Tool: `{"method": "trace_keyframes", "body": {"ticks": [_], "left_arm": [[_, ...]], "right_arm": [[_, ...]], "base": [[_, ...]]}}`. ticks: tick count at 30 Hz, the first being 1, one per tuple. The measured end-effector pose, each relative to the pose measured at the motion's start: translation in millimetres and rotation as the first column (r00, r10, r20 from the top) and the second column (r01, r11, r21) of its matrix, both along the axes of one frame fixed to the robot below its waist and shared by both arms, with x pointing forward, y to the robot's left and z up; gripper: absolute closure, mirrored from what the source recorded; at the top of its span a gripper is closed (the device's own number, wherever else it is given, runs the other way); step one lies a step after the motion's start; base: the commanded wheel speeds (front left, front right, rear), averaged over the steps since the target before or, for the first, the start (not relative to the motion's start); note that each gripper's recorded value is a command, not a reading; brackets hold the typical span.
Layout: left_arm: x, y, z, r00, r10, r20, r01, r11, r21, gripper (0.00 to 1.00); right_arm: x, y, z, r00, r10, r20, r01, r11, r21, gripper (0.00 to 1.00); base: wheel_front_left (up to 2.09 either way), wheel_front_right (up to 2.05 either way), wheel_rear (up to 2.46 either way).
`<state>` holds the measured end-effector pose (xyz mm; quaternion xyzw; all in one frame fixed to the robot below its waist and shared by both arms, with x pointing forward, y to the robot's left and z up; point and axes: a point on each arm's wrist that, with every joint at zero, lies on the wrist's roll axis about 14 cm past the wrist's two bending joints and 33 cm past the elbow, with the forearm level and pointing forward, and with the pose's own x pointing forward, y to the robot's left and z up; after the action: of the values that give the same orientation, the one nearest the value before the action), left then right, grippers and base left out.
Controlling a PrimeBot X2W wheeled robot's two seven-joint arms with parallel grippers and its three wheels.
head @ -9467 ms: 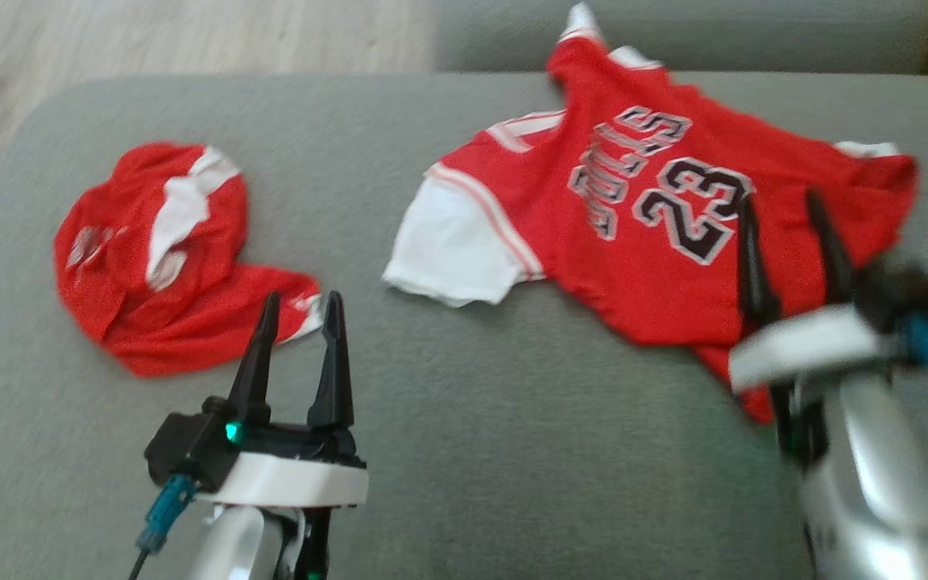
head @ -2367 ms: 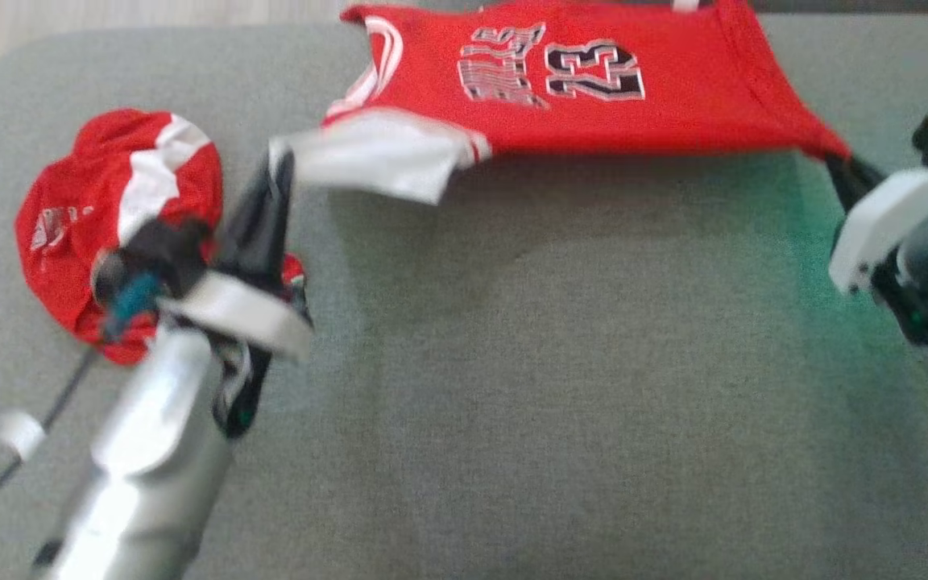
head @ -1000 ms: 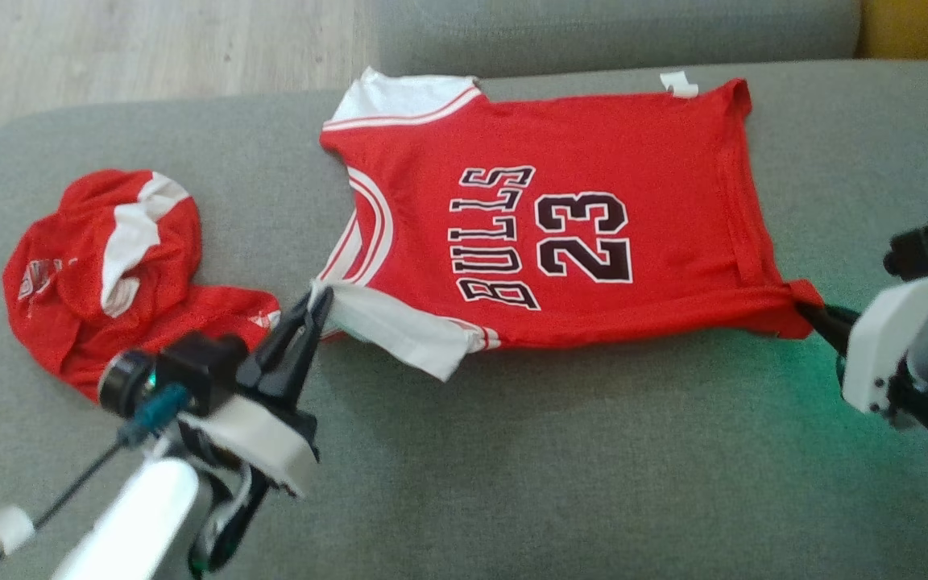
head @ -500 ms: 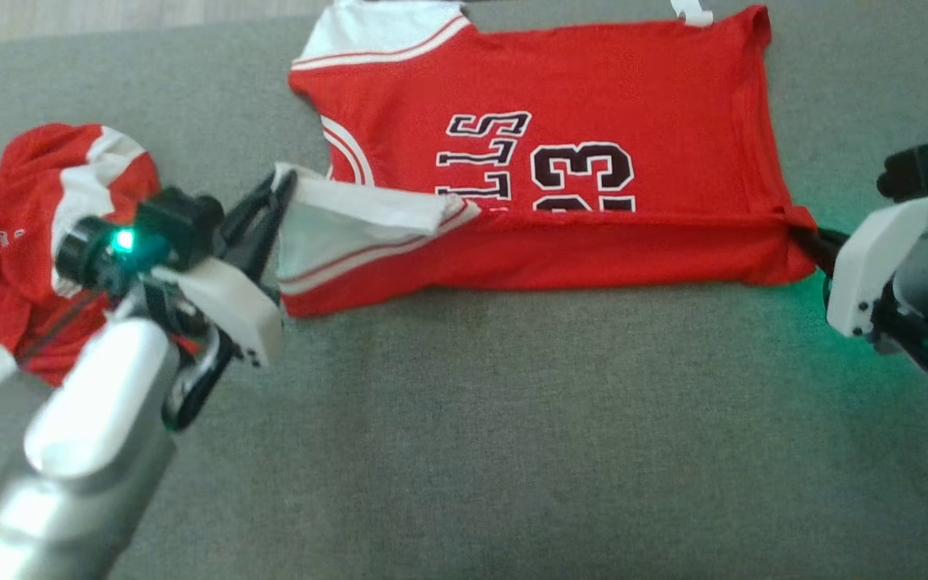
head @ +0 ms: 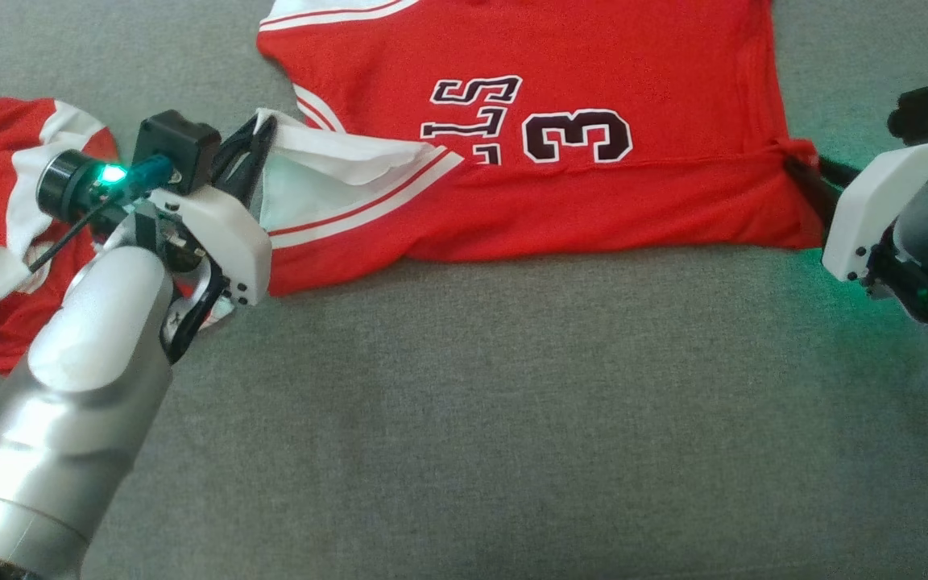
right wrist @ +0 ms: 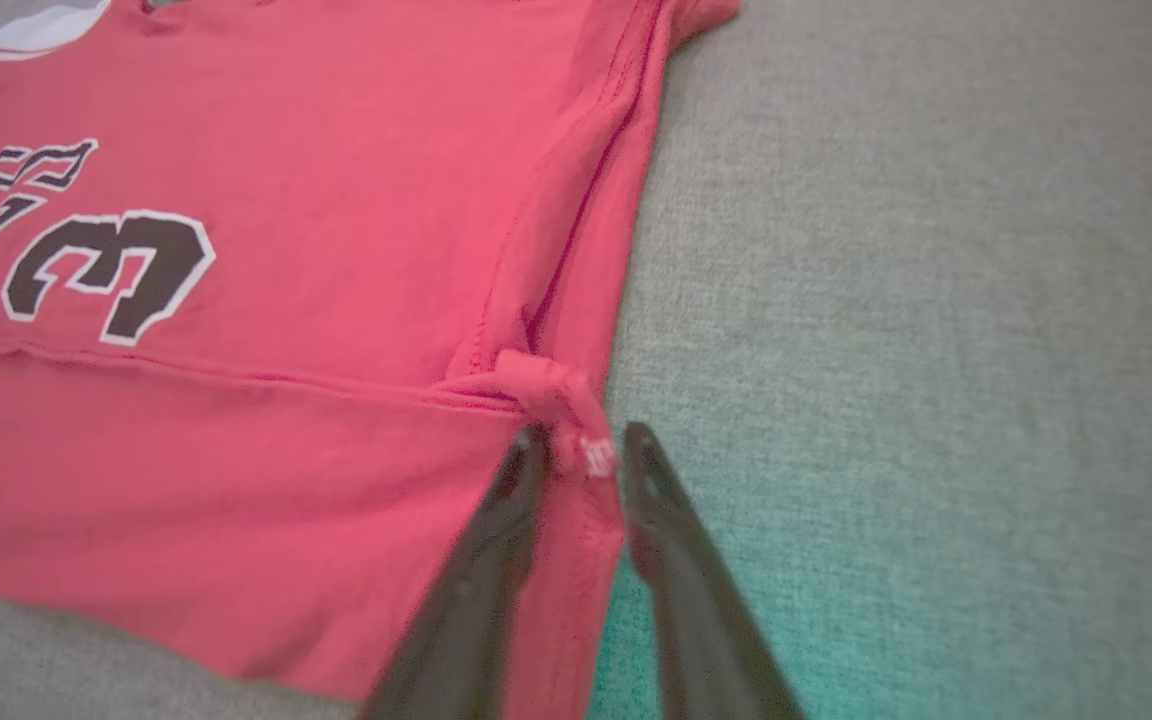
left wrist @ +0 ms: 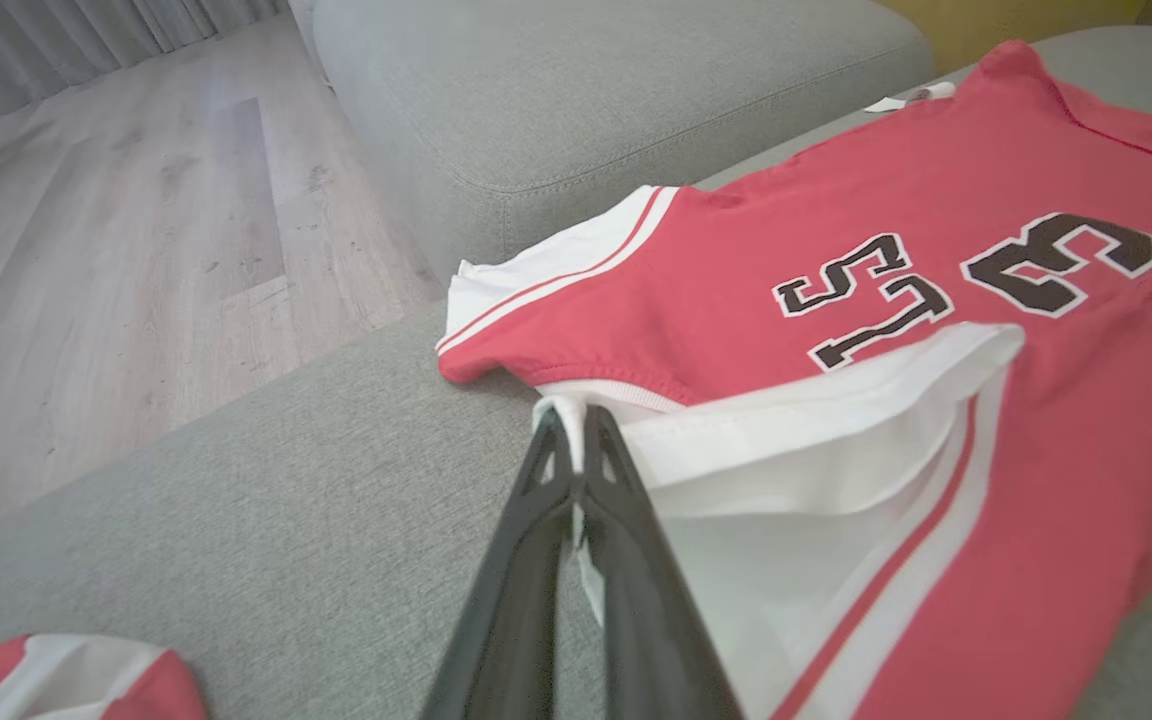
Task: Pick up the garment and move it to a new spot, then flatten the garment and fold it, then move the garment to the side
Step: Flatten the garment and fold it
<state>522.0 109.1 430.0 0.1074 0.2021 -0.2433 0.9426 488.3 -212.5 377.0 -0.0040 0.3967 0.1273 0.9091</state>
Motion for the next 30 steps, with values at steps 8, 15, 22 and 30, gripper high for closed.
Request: {"method": "trace_keyframes", "body": {"ticks": [8,15,22,30], "left_arm": [[13,1,40,0.976,0.112,0.188,-0.088,0.987,-0.131,0.00],[11,8,110,0.893,0.272,0.360,-0.143,0.927,-0.346,0.00],[-22,4,136,0.851,0.340,0.401,-0.133,0.877,-0.462,0.00],[-71,-7,135,0.839,0.392,0.377,-0.132,0.819,-0.558,0.00]], "right_arm": [[32,-9,43,0.968,-0.082,0.237,0.071,0.996,0.055,0.00],[50,-7,116,0.829,-0.169,0.532,0.087,0.981,0.176,0.00],[43,4,165,0.716,-0.165,0.678,0.035,0.979,0.202,0.00],[5,-2,189,0.584,-0.285,0.760,0.082,0.952,0.293,0.00]], "base": [[0.00,0.00,0.00],[0.00,0.00,0.00],[0.00,0.00,0.00],[0.00,0.00,0.00]]}}
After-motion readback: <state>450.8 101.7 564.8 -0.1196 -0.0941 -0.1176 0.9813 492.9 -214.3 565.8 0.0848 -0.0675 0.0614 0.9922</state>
